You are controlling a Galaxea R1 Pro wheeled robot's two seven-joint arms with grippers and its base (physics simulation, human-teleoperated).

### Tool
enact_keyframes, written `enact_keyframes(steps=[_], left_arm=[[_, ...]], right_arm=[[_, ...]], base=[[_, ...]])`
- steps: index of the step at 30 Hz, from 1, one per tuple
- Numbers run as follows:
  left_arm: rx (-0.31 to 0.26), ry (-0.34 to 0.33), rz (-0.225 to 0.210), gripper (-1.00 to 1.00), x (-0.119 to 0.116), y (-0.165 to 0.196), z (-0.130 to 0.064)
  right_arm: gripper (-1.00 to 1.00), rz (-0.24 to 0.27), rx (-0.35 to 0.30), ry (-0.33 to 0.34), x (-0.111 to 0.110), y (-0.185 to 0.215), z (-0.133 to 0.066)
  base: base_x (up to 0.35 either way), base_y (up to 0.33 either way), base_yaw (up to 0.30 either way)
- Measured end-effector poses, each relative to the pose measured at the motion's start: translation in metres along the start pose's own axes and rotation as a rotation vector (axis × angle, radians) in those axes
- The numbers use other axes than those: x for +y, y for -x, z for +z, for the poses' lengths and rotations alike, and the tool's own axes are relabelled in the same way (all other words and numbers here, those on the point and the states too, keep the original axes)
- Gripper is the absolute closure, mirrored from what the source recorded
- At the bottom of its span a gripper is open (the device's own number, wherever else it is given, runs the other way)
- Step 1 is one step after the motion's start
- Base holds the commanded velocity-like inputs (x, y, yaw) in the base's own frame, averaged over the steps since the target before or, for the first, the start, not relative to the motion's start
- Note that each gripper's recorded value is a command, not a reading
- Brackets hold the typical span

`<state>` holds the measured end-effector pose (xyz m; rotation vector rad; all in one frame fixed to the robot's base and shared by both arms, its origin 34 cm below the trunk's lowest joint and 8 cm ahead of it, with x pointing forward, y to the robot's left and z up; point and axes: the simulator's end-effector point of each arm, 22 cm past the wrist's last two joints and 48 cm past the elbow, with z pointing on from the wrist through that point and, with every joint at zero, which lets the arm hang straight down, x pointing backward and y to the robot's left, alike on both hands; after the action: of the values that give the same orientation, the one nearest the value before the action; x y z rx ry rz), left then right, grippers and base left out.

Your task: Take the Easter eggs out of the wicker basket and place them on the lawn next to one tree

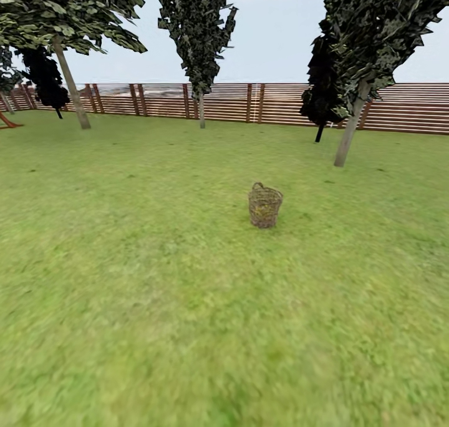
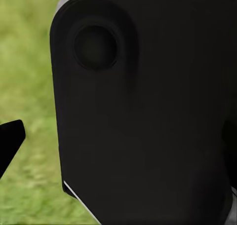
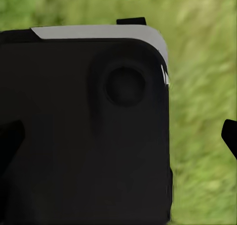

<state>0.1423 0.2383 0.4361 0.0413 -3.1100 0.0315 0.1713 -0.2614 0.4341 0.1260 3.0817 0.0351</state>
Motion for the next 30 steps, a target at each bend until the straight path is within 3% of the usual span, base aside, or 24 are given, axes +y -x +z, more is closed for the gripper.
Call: enact_keyframes(steps=[30], left_arm=[[-0.001, 0.000, 0.000, -1.00, 0.0000, 0.0002, 0.0000]], right_arm=[[-1.00, 0.007, 0.003, 0.003, 0.0025, -0.0016, 0.0000]], base=[[0.294, 0.133, 0.000]])
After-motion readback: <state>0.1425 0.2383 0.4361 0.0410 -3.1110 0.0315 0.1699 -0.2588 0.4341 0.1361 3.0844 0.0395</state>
